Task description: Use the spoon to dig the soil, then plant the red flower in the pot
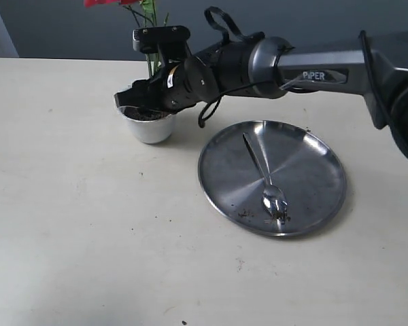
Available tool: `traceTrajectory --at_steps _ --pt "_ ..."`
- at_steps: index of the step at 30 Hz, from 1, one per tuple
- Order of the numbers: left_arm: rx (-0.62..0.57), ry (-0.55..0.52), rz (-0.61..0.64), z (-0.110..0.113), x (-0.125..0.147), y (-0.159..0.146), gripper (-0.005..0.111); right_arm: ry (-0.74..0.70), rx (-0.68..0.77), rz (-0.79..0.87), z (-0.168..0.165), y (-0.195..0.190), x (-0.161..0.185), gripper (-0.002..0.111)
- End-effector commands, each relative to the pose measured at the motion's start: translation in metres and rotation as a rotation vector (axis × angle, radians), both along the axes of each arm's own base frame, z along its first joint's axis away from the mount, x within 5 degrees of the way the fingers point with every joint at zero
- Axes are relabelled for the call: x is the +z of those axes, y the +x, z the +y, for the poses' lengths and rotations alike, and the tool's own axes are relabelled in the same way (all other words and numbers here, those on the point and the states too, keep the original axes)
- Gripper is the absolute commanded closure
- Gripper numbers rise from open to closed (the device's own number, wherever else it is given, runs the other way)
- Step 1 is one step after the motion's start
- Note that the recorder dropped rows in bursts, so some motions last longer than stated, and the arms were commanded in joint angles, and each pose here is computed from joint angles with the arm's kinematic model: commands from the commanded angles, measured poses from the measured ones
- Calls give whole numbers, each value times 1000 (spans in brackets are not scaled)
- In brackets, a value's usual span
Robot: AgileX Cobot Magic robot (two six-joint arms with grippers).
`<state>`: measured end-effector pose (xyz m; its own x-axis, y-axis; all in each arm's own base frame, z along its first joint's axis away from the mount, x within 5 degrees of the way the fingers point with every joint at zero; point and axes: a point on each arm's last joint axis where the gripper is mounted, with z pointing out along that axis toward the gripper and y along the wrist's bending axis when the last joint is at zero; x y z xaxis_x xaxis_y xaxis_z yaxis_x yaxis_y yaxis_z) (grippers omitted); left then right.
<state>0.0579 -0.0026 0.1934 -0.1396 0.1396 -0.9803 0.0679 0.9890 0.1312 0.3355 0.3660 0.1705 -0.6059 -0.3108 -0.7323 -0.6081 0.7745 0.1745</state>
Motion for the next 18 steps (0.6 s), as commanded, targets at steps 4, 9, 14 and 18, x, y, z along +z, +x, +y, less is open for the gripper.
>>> traceTrajectory --at_steps 4,9,14,18 --pt "3 -4 -11 0 0 0 106 13 19 -74 -6 -3 38 51" --pt "3 -4 -11 0 0 0 106 -89 28 -50 -20 -12 55 54" --pt "3 -4 -11 0 0 0 106 -128 31 -22 -51 -40 65 102" --pt "3 -4 -9 0 0 0 106 -40 30 -76 -84 -72 84 109"
